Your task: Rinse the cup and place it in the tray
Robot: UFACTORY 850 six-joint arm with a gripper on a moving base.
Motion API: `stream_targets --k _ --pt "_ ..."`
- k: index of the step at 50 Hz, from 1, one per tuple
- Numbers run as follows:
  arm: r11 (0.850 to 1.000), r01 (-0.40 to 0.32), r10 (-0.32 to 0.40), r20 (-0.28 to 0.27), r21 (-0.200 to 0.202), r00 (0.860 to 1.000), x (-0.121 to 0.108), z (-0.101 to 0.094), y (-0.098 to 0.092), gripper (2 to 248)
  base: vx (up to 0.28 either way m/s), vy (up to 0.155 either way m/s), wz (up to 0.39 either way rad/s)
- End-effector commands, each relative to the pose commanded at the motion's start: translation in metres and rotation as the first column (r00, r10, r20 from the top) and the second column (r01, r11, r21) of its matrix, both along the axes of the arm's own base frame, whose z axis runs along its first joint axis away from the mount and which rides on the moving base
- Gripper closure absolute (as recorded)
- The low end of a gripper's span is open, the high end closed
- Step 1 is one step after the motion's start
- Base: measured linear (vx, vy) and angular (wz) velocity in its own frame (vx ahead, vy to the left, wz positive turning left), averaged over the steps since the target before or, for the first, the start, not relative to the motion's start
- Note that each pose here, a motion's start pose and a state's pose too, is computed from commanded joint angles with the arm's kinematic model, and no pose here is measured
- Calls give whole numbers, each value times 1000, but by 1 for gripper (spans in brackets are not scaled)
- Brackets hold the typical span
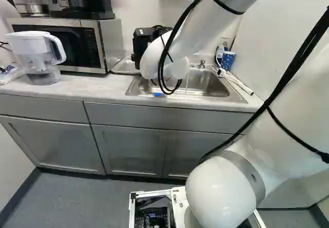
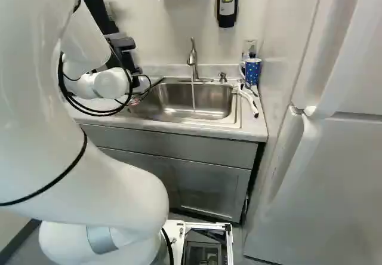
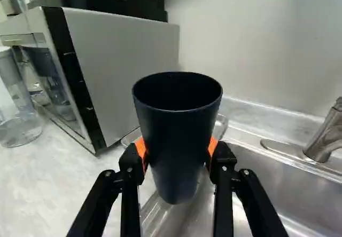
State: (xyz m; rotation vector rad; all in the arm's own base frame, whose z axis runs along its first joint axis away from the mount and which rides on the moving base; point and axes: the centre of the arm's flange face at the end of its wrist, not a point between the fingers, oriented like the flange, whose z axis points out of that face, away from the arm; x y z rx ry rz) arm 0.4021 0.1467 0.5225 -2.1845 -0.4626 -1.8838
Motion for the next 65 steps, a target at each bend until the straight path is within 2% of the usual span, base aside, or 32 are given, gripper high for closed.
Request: stream_targets --k 12,36,65 --pt "999 50 -50 -7 3 999 6 10 -18 126 0 0 0" --pt "990 141 -141 -16 8 990 19 9 -52 126 0 0 0" --pt "972 235 -235 -70 -12 969 27 -18 -92 126 0 0 0"
